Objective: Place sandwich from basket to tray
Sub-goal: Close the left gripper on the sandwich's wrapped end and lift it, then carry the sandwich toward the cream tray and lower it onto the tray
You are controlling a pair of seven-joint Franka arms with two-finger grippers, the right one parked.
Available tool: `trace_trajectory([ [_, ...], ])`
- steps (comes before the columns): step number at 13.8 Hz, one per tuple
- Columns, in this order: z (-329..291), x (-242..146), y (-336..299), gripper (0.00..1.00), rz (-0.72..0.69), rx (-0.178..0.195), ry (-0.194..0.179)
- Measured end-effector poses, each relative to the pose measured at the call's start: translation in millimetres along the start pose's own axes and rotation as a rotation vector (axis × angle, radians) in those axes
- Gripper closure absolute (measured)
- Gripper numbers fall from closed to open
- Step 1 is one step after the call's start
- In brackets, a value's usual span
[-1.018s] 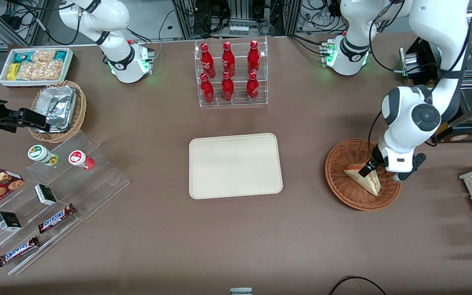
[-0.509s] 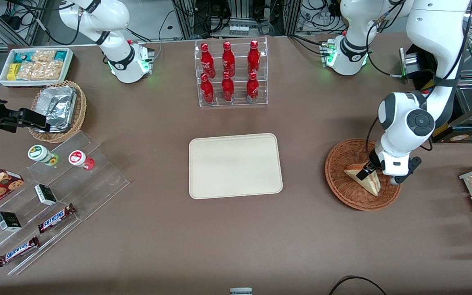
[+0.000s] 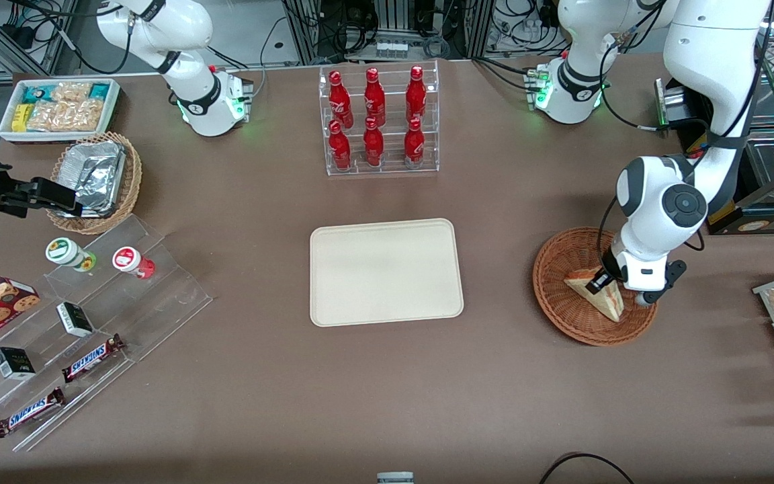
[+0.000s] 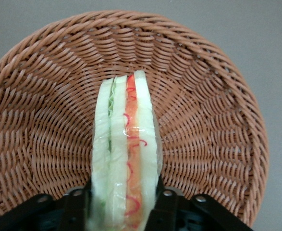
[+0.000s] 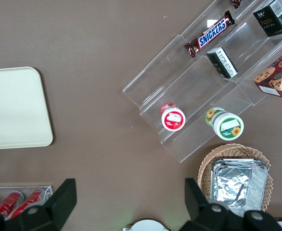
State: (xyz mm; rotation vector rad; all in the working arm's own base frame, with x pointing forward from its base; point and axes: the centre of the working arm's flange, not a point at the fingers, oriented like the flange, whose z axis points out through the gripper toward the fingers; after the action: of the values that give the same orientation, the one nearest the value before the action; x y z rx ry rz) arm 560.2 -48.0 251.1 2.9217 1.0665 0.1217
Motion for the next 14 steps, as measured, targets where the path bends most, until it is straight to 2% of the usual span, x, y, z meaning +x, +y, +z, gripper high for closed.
trace_trajectory([
  [2,-11.9,4.9,6.0,0.67,0.002,0.002,0.000],
  [3,-24.2,8.1,10.5,0.69,0.004,0.023,-0.018],
  [5,-61.1,9.3,28.5,0.80,0.029,0.066,-0.054],
  [7,-103.8,-1.4,55.9,0.81,0.083,0.083,-0.062],
  [9,-137.6,-26.3,88.1,0.81,0.158,0.097,-0.074],
  [11,-159.1,-62.9,125.3,0.81,0.243,0.081,-0.069],
  [14,-162.1,-139.1,180.3,0.81,0.390,0.061,-0.068],
])
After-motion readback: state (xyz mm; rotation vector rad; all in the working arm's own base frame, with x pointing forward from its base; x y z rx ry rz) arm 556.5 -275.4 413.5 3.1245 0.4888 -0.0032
